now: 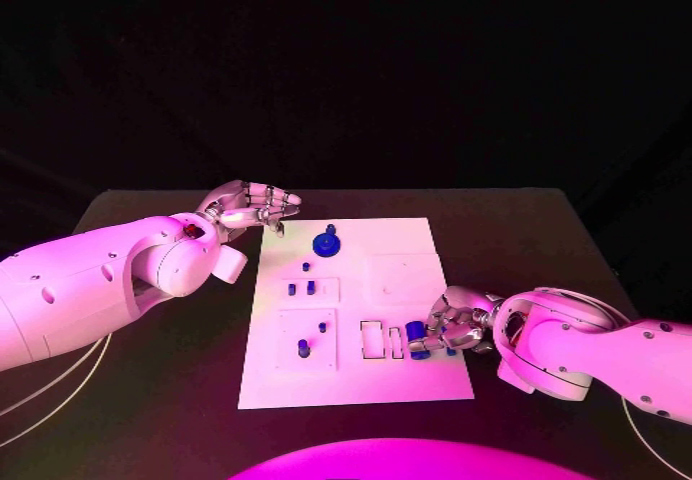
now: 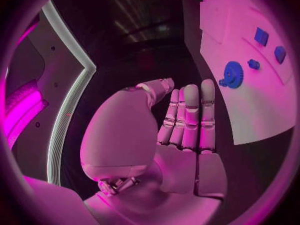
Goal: Assemble the parts on the task board
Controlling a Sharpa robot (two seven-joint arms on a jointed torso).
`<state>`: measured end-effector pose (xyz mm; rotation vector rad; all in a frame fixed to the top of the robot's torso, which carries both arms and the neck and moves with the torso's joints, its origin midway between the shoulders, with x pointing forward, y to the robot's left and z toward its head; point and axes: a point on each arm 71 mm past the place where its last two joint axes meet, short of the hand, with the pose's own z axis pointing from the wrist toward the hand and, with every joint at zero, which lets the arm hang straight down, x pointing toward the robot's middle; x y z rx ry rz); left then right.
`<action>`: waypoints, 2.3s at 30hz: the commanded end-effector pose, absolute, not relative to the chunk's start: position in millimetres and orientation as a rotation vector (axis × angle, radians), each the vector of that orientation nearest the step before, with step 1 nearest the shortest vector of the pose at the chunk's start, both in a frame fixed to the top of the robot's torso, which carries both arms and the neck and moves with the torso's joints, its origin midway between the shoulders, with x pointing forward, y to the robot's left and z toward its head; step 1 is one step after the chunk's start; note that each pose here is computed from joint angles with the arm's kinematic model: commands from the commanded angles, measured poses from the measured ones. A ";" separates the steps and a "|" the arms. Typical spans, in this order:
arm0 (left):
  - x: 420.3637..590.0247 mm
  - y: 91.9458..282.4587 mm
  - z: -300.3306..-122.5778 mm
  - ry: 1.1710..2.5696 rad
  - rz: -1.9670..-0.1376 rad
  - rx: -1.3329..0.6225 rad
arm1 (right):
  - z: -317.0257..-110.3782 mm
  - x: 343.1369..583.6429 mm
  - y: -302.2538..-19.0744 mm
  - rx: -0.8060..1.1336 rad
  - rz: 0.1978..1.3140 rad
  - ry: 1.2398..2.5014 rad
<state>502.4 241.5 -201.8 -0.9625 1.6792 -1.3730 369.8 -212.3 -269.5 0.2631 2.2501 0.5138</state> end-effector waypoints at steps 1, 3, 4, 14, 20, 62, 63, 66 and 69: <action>501.6 239.0 -200.9 1.689 -1.397 -0.954 | -277.3 366.1 -211.7 0.201 0.466 2.309; 501.6 239.2 -200.9 1.689 -1.397 -0.954 | -278.4 366.4 -211.6 0.189 0.454 2.310; 501.6 239.3 -200.9 1.689 -1.396 -0.955 | -278.9 366.6 -211.7 0.186 0.450 2.309; 501.6 239.4 -201.0 1.690 -1.395 -0.955 | -279.2 370.3 -213.3 0.215 0.434 2.265; 501.6 239.5 -201.1 1.690 -1.395 -0.956 | -277.4 370.9 -214.2 0.287 0.457 2.234; 501.9 236.6 -201.0 1.691 -1.396 -0.950 | -260.4 370.4 -170.0 0.484 0.686 2.254; 501.8 236.5 -201.0 1.691 -1.396 -0.950 | -261.1 370.0 -168.8 0.484 0.687 2.260; 501.8 236.1 -201.0 1.692 -1.396 -0.949 | -263.1 368.8 -166.5 0.488 0.689 2.268; 501.7 235.9 -201.0 1.692 -1.397 -0.949 | -264.8 367.8 -165.0 0.496 0.689 2.269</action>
